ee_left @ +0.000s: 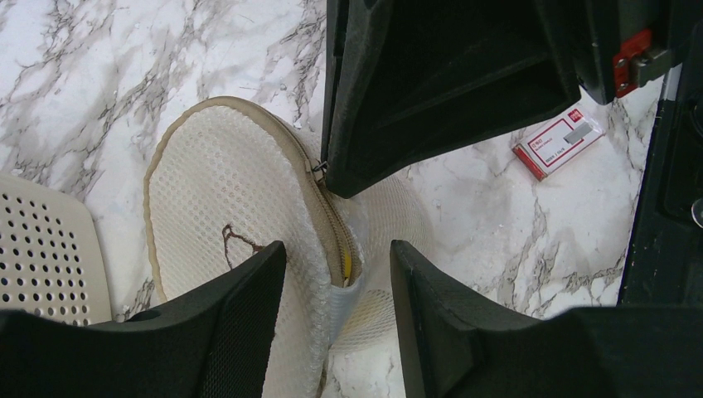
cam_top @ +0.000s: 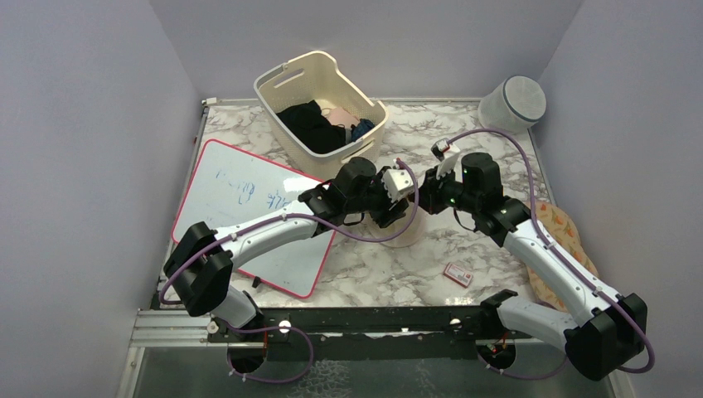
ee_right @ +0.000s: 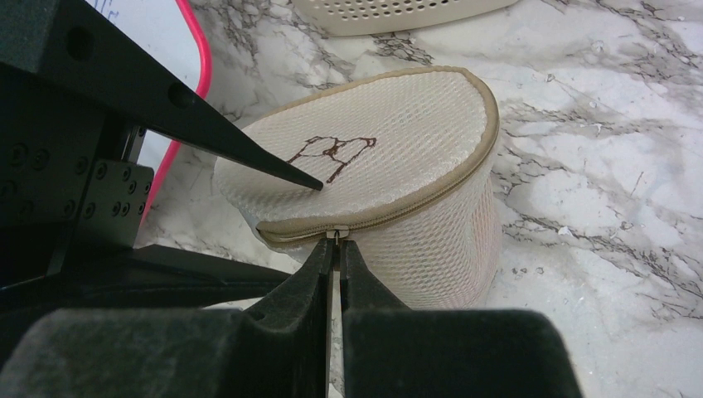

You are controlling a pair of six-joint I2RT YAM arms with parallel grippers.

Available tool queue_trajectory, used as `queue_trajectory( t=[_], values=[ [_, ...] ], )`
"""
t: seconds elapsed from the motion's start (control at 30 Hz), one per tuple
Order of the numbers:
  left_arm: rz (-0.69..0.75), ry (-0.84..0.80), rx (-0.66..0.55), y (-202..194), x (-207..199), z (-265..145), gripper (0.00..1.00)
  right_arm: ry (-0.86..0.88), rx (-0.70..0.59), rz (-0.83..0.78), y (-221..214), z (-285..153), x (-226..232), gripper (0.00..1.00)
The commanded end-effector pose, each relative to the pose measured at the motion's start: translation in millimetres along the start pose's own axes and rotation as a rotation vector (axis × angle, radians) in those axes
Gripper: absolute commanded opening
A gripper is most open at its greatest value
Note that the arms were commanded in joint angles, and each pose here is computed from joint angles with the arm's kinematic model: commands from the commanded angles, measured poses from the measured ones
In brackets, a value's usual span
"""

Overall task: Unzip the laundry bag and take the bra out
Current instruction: Unzip the laundry bag at the center of the board.

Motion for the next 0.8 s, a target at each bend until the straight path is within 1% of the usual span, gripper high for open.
queue_trajectory(
  t=[0.0, 0.07, 0.2, 0.4, 0.53, 0.63, 0.77],
  values=[
    [-0.009, 0.013, -0.024, 9, 2, -1, 0.4, 0.044, -0.004, -0.013, 0, 1, 9, 0.01],
    [-0.009, 0.021, -0.024, 9, 3, -2, 0.32, 0.05, -0.005, -0.016, 0, 2, 10, 0.01],
    [-0.002, 0.033, -0.039, 12, 5, -5, 0.3, 0.05, 0.013, -0.024, -2, 5, 10, 0.01],
    [0.028, 0.04, -0.034, 12, 6, -7, 0.09, -0.011, 0.026, -0.027, -5, 7, -1, 0.01],
    [0.046, 0.024, -0.05, 14, 4, -10, 0.01, -0.087, -0.002, -0.001, -1, 8, -13, 0.01],
    [0.057, 0.006, -0.063, 15, 0, -11, 0.0, -0.153, -0.03, 0.013, 2, 9, -24, 0.01],
    [0.068, -0.005, -0.078, 17, -2, -13, 0.0, -0.237, -0.035, 0.034, 3, 14, -41, 0.01]
  ],
)
Point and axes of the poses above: each gripper's point midway between its finger pads, its own z axis out along the fingers, its own x axis along the line the jaws close on, y = z × x, the point moved 1 cm from there along -z, back along the fingers, and after that the axes turned 2 degrees about z, right-handed, at the moved point
